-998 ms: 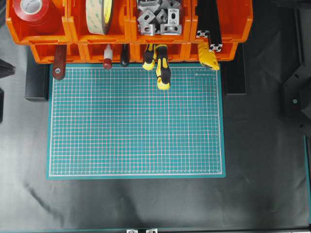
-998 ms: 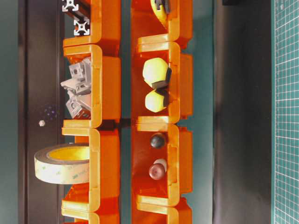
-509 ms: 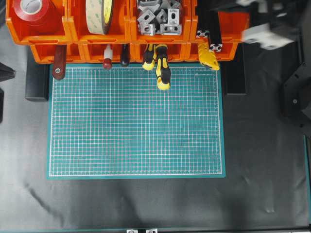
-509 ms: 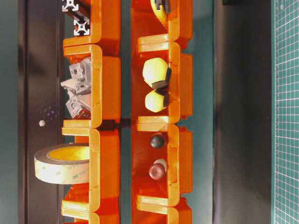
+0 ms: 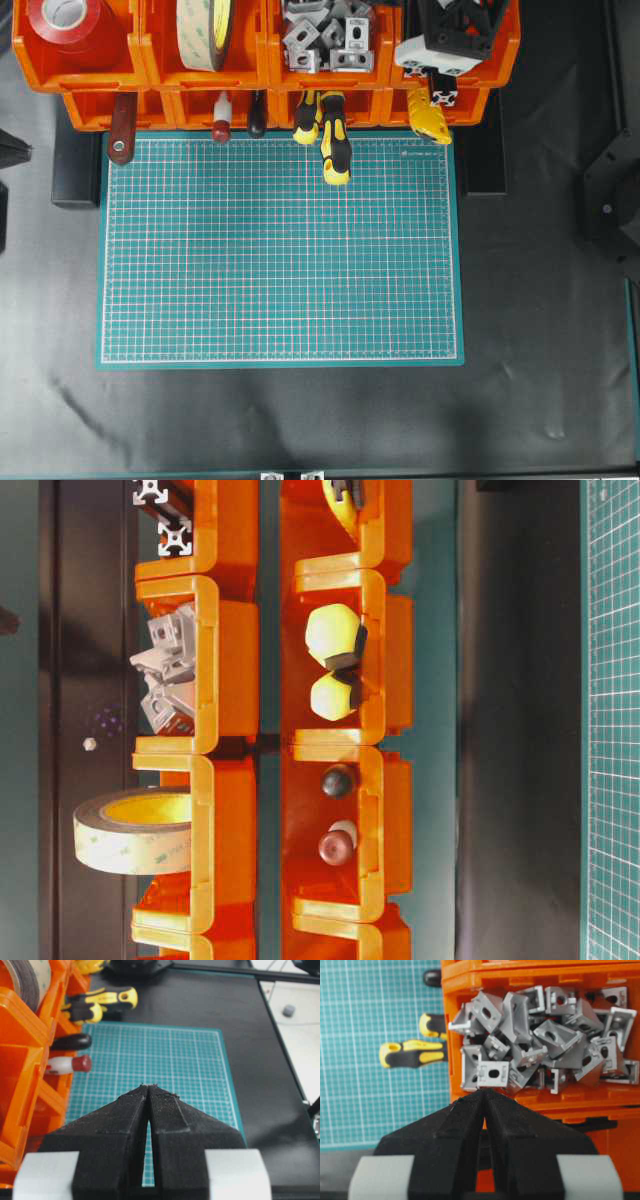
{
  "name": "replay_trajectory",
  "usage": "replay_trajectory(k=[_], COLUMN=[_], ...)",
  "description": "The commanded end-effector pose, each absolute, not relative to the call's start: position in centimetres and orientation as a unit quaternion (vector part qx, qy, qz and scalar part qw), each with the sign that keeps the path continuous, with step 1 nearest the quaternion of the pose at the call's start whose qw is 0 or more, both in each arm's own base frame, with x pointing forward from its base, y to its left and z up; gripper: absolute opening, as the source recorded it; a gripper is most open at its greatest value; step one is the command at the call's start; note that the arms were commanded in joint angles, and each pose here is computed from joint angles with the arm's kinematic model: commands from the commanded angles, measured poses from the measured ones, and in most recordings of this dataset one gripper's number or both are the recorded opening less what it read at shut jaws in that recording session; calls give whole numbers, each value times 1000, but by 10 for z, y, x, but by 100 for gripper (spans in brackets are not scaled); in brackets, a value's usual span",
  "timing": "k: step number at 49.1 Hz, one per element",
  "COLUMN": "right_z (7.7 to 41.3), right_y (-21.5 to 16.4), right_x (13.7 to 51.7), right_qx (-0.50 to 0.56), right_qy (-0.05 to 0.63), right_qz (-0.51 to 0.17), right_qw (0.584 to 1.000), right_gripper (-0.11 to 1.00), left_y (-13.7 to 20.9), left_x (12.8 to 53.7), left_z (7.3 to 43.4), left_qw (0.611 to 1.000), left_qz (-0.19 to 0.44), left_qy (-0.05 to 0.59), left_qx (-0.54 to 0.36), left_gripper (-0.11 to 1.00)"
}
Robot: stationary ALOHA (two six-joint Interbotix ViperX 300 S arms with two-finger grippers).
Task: Pick corner brachets from container rack with right arm.
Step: 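Move the right gripper over the bin of silver corner brackets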
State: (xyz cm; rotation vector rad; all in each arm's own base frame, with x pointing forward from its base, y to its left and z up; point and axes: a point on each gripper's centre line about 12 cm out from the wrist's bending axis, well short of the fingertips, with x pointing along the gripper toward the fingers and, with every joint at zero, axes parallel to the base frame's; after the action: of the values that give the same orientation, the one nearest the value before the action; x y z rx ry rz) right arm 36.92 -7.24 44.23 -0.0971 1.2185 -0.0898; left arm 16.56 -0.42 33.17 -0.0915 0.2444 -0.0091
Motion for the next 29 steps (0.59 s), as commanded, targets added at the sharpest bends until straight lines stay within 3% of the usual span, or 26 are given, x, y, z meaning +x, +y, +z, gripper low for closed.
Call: replay_trajectory(k=[1, 12, 15, 18, 29], right_z=[451, 444, 442, 440, 432], right_y=[-76, -83, -85, -86, -91], right_x=[364, 366, 366, 366, 371], right_qx=[-58, -52, -50, -48, -44], right_qy=[569, 576, 577, 579, 588], right_qz=[-38, -48, -50, -54, -71], right_qw=[819, 814, 814, 812, 805], right_gripper=[7, 69, 81, 86, 86], left_y=[-4, -4, -4, -4, -4], left_x=[166, 167, 167, 166, 166], left_z=[343, 342, 341, 342, 343], left_qw=[993, 993, 993, 993, 993], left_qz=[-5, -5, -5, -5, -5], left_qy=[109, 110, 111, 110, 109], left_qx=[-46, -46, -46, -46, -47], left_gripper=[0, 0, 0, 0, 0])
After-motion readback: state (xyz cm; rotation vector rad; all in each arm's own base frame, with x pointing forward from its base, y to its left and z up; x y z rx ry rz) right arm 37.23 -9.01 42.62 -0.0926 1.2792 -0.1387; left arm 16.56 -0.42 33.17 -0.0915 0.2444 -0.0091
